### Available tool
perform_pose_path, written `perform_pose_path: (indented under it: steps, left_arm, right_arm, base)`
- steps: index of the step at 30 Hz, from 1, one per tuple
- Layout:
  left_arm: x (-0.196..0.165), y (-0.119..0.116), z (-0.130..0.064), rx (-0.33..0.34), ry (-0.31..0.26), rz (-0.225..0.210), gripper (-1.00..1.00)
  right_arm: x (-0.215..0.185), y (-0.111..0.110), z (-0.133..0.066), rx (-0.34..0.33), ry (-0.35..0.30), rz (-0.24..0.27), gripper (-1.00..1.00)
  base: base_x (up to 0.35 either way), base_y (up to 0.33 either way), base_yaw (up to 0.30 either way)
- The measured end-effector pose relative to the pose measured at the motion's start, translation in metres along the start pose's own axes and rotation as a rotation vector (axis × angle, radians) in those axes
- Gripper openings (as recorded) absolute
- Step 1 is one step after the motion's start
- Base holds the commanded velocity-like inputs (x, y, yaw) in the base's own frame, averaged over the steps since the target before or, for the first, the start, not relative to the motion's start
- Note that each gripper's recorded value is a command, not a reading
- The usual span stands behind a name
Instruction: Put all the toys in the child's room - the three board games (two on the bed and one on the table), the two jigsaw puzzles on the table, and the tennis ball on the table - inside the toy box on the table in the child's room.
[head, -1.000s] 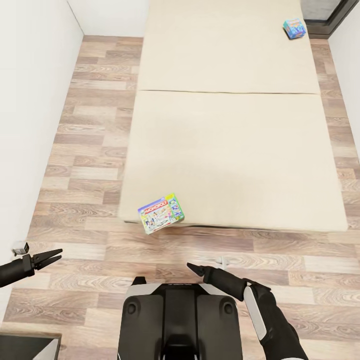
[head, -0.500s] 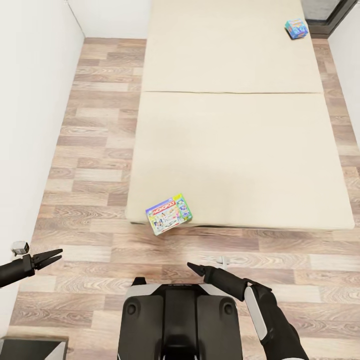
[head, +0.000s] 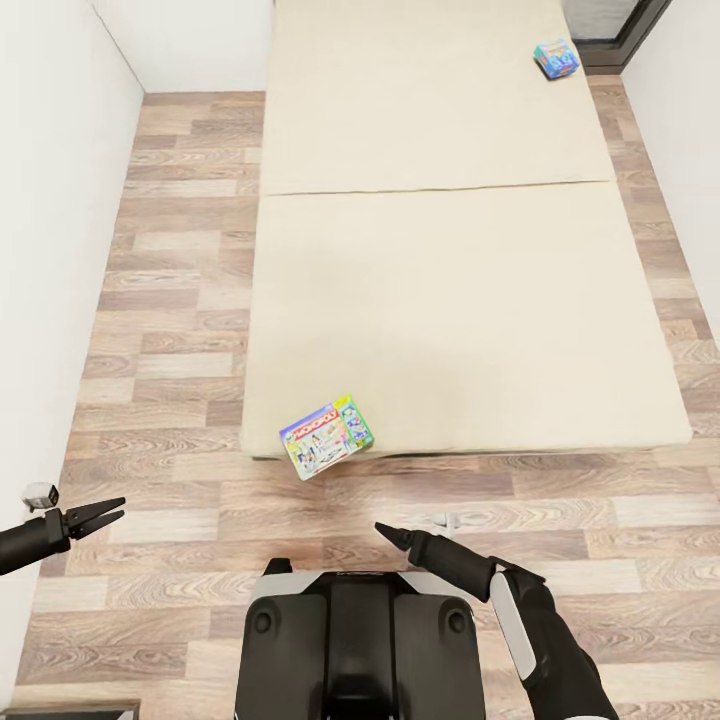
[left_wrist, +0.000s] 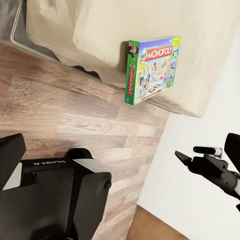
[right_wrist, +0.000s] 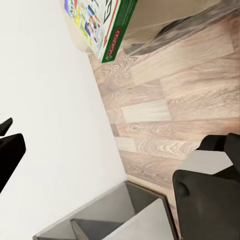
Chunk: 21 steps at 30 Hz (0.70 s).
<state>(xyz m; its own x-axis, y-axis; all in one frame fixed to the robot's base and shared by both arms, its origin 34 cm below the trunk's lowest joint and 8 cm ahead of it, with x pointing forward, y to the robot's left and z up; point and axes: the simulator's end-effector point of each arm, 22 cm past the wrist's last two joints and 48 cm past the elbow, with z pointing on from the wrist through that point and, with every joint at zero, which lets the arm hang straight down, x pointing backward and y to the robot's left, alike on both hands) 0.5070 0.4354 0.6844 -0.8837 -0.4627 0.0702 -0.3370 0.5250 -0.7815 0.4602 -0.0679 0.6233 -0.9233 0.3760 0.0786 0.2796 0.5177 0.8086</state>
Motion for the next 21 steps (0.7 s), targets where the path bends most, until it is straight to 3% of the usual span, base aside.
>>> perform_pose_path:
  steps: [11,21]
  left_arm:
    - [0.001,-0.001,0.003,0.006,0.001,-0.001,1.0]
    - [0.002,-0.001,0.003,0.006,0.003,-0.002,1.0]
  right_arm:
    - [-0.009,0.006,-0.002,-0.034,-0.037,0.029,1.0]
    - [-0.016,0.015,-0.002,-0.07,-0.063,0.025,1.0]
  base:
    - [0.006,0.008,-0.009]
    - [0.039,0.021,0.0]
